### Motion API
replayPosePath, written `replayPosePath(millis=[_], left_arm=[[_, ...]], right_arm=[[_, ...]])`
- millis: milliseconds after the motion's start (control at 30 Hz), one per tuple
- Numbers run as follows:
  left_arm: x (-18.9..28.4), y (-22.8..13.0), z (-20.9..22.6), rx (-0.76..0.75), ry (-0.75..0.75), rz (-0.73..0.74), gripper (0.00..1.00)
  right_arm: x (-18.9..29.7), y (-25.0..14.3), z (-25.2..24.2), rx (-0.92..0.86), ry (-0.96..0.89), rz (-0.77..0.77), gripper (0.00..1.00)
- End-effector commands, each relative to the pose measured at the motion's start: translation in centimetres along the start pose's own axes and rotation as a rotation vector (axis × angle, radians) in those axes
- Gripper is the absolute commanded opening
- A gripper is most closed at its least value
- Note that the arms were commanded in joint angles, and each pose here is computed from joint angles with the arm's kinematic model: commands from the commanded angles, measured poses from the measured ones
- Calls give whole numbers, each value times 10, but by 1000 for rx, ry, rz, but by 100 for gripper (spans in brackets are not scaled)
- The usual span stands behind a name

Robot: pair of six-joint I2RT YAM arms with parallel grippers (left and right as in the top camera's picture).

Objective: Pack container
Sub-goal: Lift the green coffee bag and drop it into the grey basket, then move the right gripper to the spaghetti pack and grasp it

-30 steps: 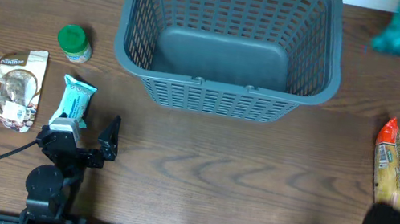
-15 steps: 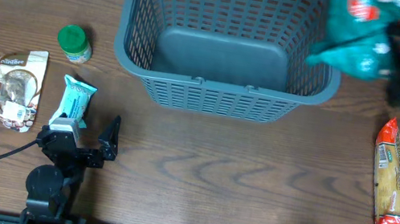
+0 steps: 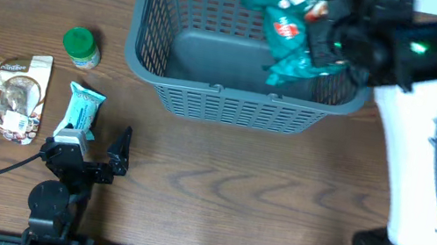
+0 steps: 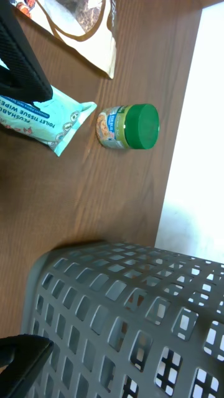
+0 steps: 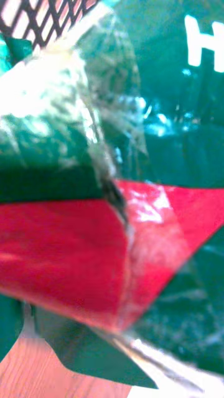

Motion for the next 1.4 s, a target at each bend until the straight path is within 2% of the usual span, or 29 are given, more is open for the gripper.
replayPosePath(millis=[0, 133, 233, 267, 300, 333, 367, 467, 700, 833, 900, 1100, 1367], left_arm=[[-2, -12, 2, -5, 4, 25, 99], [-2, -12, 2, -5, 4, 25, 98], [-2, -12, 2, -5, 4, 25, 99], [-2, -12, 2, -5, 4, 25, 99], [-2, -12, 2, -5, 4, 25, 98], [-2, -12, 2, -5, 4, 25, 99], [-2, -12, 2, -5, 4, 25, 99], [-2, -12, 2, -5, 4, 25, 99], [-2, -12, 2, -5, 4, 25, 99], [-2, -12, 2, -5, 4, 25, 99], [-2, -12, 2, -5, 4, 25, 99], [-2, -12, 2, -5, 4, 25, 99], [-2, -12, 2, -5, 4, 25, 99]], right_arm=[[-14, 7, 5, -34, -11, -2, 2], [-47, -8, 6, -60, -19, 103, 1], [-54, -12, 4, -65, -23, 129, 1], [-54, -12, 2, -68, -25, 126, 5], [-52, -10, 0, -73, -27, 115, 24], [-49, -8, -3, -80, -30, 102, 49], [-45, -6, -7, -86, -33, 90, 66], [-30, -2, -20, -119, -48, 53, 99], [39, 8, -67, -217, -110, -101, 99], [95, -9, -116, -364, -228, -181, 99], [114, -31, -139, -430, -286, -155, 99], [137, -110, -193, -615, -439, 53, 99], [182, -147, -214, -803, -536, 9, 99]])
Point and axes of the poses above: each gripper's point midway between its finger pads, its own x axis back along the fingers, its own z axis along the line the jaws close on, y = z × x, the point moved 1 cm from there along x, back along the fingers, and after that the axes turned 7 degrees about -x, right-handed, at the moved point
